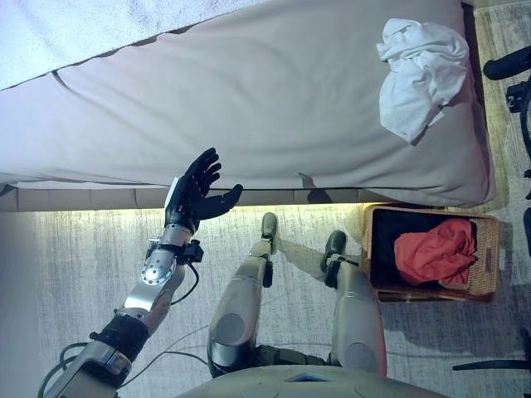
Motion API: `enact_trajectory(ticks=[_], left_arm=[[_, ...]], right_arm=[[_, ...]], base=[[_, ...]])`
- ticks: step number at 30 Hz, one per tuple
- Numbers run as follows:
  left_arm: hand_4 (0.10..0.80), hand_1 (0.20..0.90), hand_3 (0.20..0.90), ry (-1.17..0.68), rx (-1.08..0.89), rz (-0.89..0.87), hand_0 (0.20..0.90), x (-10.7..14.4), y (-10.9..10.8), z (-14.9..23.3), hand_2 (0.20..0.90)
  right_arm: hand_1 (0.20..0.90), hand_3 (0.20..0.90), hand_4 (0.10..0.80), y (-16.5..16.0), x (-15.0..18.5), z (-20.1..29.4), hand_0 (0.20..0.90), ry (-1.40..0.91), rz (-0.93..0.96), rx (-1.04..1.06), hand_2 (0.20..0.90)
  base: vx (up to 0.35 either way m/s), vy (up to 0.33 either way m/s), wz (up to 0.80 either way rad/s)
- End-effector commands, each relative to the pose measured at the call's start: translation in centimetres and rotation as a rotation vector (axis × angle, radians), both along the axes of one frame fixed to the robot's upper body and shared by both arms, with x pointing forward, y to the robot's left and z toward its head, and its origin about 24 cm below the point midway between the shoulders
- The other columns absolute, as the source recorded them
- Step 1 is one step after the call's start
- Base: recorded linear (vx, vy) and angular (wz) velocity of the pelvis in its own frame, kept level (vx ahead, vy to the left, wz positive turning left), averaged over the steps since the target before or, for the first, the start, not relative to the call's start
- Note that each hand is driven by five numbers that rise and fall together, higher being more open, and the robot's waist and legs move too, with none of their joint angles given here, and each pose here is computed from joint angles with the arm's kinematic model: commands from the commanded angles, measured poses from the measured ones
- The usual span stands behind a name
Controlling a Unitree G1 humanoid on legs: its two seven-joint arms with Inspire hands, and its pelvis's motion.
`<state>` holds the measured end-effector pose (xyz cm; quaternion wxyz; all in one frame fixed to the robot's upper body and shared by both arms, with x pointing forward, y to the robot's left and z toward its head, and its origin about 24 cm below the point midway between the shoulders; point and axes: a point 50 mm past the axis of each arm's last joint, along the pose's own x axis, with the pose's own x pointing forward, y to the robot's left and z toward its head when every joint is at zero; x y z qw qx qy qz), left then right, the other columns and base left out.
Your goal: Pick up the clothes from the bed and place them into the basket
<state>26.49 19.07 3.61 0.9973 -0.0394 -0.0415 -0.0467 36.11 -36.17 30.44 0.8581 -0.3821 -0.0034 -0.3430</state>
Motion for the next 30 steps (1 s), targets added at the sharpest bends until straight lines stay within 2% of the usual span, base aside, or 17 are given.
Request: enact_trajectory(ticks=[1, 7, 15, 29, 30], left_arm=[[0.8, 0.9, 0.9, -0.173, -0.031, -0.073, 0.9, -0.6, -0.9, 2.5, 0.9], [0.8, 0.9, 0.9, -0.175, -0.024, -0.109, 0.9, -1.1, -1.9, 2.6, 0.9], [0.8, 0.9, 0.9, -0.155, -0.041, -0.095, 0.9, -1.9, -1.6, 2.1, 0.9], [0.8, 0.9, 0.9, -0.203, -0.047, -0.076, 0.9, -2.3, -0.9, 3.6, 0.9], [0.8, 0.9, 0.9, -0.203, -0.044, -0.075, 0.9, -2.2, -0.9, 3.7, 0.9]], right_arm=[[0.9, 0.9, 0.8, 1.2, -1.3, 6.8, 0.9, -0.175, 0.006, -0.144, 0.9], [0.9, 0.9, 0.8, 2.3, -0.7, 6.9, 0.9, -0.194, 0.06, -0.11, 0.9], [0.9, 0.9, 0.8, 3.3, -0.2, 6.5, 0.9, -0.239, 0.118, -0.024, 0.9], [0.9, 0.9, 0.8, 4.9, 0.6, 6.2, 0.9, -0.231, 0.247, 0.01, 0.9], [0.808, 0.793, 0.693, 4.8, 0.6, 6.2, 0.808, -0.237, 0.25, 0.017, 0.808]], base=[[0.012, -0.083, 0.12], [0.031, -0.05, 0.16], [0.023, -0.047, 0.13], [0.002, -0.069, 0.06], [-0.003, -0.058, 0.02]])
